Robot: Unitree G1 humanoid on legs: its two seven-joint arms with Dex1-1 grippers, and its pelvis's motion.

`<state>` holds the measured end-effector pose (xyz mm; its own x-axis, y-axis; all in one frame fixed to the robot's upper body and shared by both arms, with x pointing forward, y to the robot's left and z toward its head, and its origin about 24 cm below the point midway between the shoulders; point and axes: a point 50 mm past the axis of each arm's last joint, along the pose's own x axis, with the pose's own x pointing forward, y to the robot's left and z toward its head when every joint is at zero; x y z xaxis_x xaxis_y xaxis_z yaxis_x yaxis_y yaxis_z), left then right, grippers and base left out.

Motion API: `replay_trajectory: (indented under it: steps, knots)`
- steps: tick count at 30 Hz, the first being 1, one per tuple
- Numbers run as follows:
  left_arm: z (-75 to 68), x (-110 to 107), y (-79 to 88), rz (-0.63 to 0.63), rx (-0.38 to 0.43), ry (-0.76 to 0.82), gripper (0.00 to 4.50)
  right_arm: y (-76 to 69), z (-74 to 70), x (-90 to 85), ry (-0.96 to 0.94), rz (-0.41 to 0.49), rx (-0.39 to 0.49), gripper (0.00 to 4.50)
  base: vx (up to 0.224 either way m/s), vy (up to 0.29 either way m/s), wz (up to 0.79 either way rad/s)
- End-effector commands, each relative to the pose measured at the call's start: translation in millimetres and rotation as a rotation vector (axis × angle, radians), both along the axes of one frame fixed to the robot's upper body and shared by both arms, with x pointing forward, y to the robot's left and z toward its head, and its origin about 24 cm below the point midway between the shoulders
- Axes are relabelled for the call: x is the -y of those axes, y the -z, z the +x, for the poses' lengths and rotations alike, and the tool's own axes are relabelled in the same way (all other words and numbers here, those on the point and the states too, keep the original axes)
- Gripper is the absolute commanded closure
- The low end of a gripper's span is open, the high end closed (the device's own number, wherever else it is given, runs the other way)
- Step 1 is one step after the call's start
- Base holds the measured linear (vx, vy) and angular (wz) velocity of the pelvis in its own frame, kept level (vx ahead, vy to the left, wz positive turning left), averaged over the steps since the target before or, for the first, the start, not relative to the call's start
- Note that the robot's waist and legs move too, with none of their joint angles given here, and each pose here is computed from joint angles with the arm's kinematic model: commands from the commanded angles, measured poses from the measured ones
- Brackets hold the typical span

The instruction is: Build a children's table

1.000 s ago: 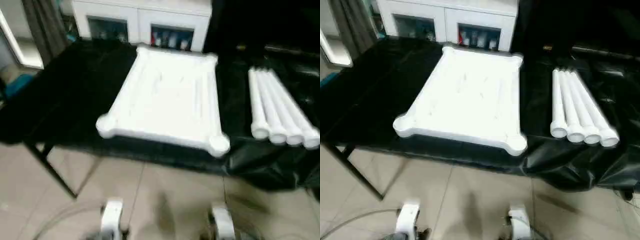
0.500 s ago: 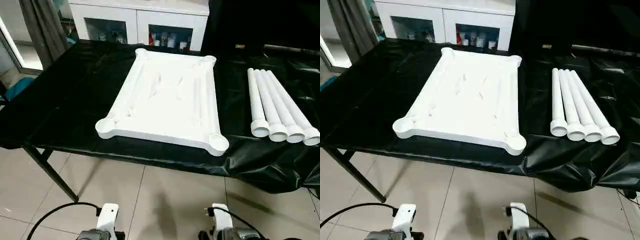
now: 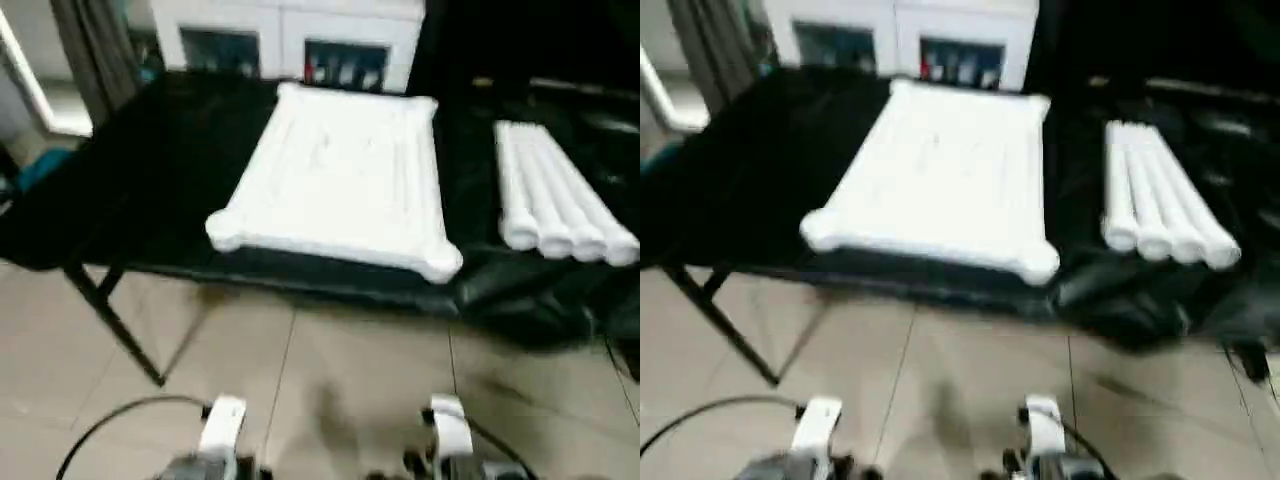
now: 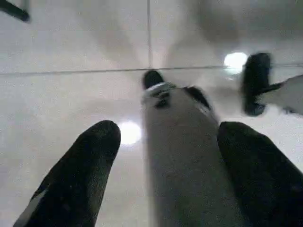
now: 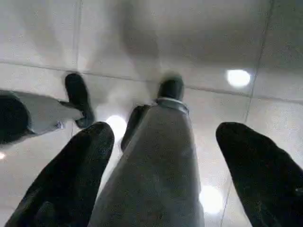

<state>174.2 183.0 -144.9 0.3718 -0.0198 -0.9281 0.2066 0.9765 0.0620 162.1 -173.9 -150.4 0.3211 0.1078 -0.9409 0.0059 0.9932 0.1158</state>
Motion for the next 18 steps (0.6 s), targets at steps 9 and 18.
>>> replay_trajectory:
  steps: [9, 18]
  knots:
    - [11.2, -9.0, -28.8, -0.04, 0.345, 0.167, 0.43, -46.5, 34.8, 37.6, -0.155, -0.097, 0.536, 0.44, -0.052, -0.041, 0.34]
    - [43.0, -8.6, -146.3, -0.134, 0.926, 0.193, 0.06, -173.0, 43.8, 46.3, -0.079, 0.07, 1.099, 0.06, -0.041, 0.082, 0.02]
